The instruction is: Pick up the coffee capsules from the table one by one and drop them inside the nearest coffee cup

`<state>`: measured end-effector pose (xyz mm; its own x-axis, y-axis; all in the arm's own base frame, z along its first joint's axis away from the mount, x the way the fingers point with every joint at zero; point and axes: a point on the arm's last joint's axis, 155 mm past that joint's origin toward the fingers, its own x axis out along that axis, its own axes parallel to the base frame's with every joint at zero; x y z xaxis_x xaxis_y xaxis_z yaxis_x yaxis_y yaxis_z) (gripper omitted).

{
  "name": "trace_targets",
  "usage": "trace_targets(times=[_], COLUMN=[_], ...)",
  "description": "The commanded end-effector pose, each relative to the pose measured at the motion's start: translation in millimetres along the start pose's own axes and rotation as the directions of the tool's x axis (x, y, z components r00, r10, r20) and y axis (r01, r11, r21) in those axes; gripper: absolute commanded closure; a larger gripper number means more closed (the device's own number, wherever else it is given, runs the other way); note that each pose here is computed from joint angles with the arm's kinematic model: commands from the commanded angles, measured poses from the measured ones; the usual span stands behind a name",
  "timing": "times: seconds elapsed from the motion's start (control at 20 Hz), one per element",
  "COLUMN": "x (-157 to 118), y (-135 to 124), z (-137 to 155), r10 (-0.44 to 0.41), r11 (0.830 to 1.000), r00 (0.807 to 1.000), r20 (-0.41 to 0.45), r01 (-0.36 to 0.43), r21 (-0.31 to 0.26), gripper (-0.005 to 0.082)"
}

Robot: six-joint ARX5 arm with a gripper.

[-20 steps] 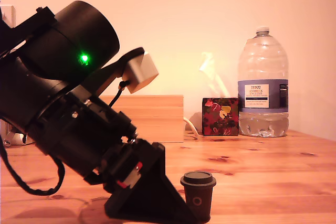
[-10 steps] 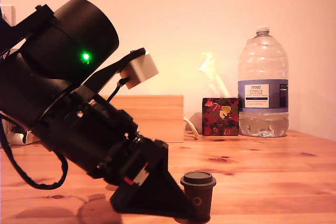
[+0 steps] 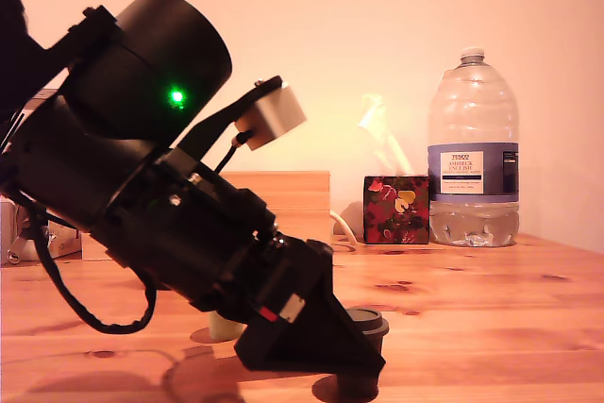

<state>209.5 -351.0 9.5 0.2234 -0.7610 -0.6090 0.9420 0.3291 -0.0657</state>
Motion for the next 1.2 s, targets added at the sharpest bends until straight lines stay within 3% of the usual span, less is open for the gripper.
trace_targets(times=[0.0, 0.4, 0.95, 1.15], x=[10, 14, 14, 14], y=[-1, 1, 2, 2], z=[-7, -24, -24, -13], r10=[-0.012, -0.004, -0.003, 0.000], r11=[1.000, 1.000, 1.000, 1.000], r00=[0.999, 0.992, 0.993, 0.996], r20=[-0.035, -0.123, -0.122, -0.085], r01=[0.011, 0.002, 0.002, 0.000], r21=[-0.002, -0.013, -0.004, 0.003], gripper=[0.0319, 0.0332, 0.0576, 0.0592])
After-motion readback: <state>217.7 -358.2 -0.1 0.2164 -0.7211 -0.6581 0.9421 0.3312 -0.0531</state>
